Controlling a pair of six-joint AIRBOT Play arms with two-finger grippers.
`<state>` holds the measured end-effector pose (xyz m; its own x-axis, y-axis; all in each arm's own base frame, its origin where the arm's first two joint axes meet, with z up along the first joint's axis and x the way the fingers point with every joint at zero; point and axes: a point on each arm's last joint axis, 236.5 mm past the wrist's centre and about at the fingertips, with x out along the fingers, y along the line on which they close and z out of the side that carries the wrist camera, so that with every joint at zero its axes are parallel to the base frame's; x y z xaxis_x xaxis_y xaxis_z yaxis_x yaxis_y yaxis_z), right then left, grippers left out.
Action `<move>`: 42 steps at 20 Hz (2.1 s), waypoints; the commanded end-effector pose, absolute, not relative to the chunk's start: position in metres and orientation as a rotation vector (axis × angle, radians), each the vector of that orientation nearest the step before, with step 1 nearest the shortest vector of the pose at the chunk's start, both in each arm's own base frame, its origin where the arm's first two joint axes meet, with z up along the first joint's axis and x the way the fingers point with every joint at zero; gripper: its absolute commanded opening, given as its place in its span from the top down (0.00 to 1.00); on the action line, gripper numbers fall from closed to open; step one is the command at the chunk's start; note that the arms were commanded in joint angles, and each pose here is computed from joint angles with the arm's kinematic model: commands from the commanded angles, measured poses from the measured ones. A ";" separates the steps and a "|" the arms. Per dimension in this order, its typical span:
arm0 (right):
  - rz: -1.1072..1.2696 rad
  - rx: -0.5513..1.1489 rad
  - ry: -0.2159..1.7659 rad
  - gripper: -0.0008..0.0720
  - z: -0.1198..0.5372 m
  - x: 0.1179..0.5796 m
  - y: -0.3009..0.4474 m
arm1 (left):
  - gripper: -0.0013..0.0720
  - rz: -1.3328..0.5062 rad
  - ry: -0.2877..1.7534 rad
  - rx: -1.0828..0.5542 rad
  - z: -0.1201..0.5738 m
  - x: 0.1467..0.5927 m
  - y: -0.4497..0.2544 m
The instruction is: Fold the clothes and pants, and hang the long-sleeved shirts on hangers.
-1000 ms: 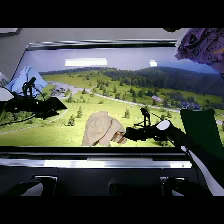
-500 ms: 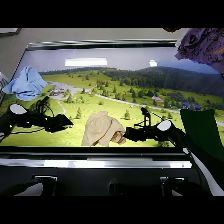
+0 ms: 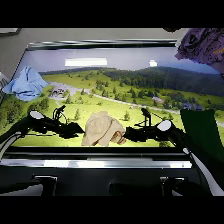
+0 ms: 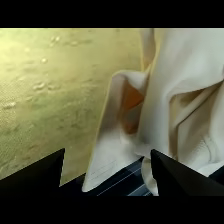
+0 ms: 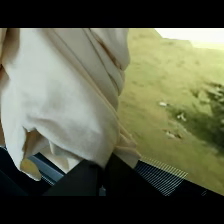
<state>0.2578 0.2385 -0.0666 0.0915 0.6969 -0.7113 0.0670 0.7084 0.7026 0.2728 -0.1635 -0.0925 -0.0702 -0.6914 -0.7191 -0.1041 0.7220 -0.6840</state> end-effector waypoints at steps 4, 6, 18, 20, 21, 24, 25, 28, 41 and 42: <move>0.522 0.681 1.420 0.95 -0.067 0.258 0.238 | 0.43 -0.583 1.676 -0.619 -0.111 0.254 -0.180; 0.522 0.681 1.420 0.95 -0.067 0.258 0.239 | 0.71 -0.598 1.689 -0.604 -0.115 0.250 -0.184; 0.565 0.409 1.352 0.95 -0.015 0.297 0.226 | 0.97 -0.488 1.383 -0.426 -0.033 0.337 -0.131; 0.540 0.256 1.227 0.95 0.035 0.338 0.212 | 0.97 -0.357 1.173 -0.315 0.037 0.384 -0.084; 0.531 0.197 1.144 0.95 0.066 0.358 0.207 | 0.97 -0.312 1.054 -0.271 0.084 0.403 -0.065; 0.519 0.086 0.866 0.95 0.185 0.398 0.196 | 0.97 -0.206 0.730 -0.208 0.224 0.423 -0.030; 0.510 0.072 0.775 0.95 0.226 0.402 0.192 | 0.97 -0.188 0.627 -0.183 0.270 0.418 -0.025; 0.515 0.058 0.533 0.95 0.330 0.386 0.181 | 0.97 -0.184 0.385 -0.127 0.374 0.383 -0.027; 0.474 0.138 0.298 0.95 0.428 0.318 0.148 | 0.97 -0.042 0.212 -0.219 0.436 0.306 -0.006; 0.475 0.141 0.354 0.95 0.409 0.339 0.156 | 0.97 -0.034 0.283 -0.247 0.412 0.324 -0.004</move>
